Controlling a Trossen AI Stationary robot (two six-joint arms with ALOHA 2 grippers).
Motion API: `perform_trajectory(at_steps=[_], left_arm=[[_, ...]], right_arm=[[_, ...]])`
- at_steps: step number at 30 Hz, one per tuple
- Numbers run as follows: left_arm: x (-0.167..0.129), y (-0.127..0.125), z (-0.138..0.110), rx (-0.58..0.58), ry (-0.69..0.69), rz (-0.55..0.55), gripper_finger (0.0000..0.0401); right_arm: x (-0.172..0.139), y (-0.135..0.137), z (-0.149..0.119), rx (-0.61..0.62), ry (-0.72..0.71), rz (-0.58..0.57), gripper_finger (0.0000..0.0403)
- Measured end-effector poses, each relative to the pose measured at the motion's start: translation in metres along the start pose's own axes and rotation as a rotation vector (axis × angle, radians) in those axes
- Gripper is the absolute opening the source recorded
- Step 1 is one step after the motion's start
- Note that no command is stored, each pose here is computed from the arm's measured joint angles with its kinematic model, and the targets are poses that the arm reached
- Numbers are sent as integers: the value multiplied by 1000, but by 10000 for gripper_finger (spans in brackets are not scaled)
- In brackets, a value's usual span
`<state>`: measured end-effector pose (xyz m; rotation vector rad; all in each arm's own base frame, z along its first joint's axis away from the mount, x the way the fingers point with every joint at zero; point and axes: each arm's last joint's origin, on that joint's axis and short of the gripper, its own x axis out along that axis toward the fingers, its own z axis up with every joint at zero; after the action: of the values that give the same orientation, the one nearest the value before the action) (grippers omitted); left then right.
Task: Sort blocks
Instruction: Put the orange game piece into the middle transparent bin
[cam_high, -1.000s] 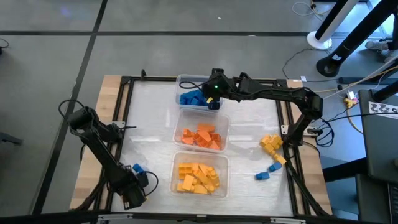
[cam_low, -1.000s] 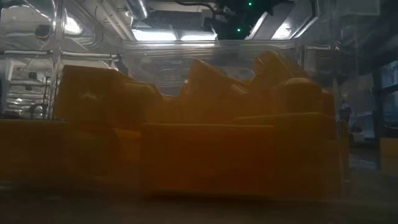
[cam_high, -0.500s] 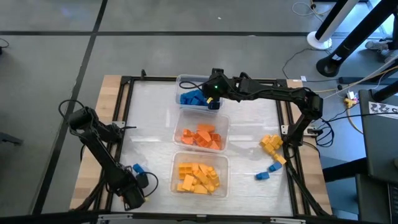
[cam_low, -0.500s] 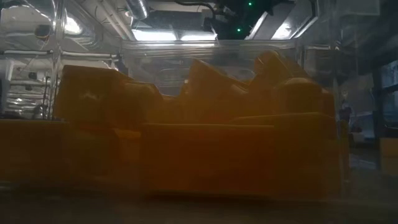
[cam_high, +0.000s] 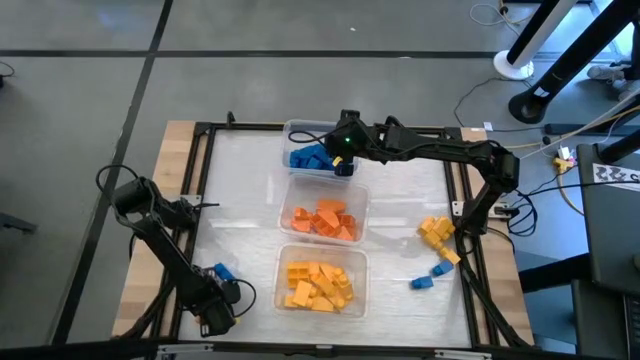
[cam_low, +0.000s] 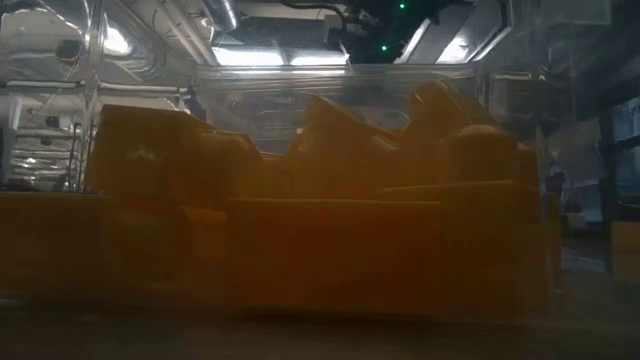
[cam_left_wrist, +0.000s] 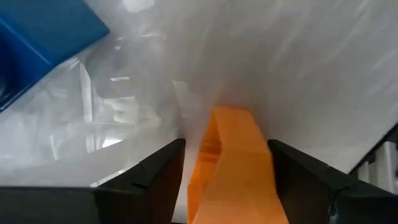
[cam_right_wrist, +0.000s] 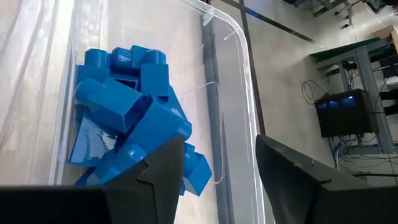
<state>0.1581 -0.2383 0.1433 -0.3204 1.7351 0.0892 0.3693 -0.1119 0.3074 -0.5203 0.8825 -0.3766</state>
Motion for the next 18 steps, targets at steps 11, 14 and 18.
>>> perform_trajectory(at_steps=[11,14,18], left_arm=[[1,3,-1,23,7,12,110],[-1,4,-1,18,4,6,109],[-4,3,-2,9,0,-5,104]], right_arm=[[-18,-15,15,12,-42,6,200],[-25,-22,22,25,-74,-12,200],[-33,-30,29,37,-105,-30,200]])
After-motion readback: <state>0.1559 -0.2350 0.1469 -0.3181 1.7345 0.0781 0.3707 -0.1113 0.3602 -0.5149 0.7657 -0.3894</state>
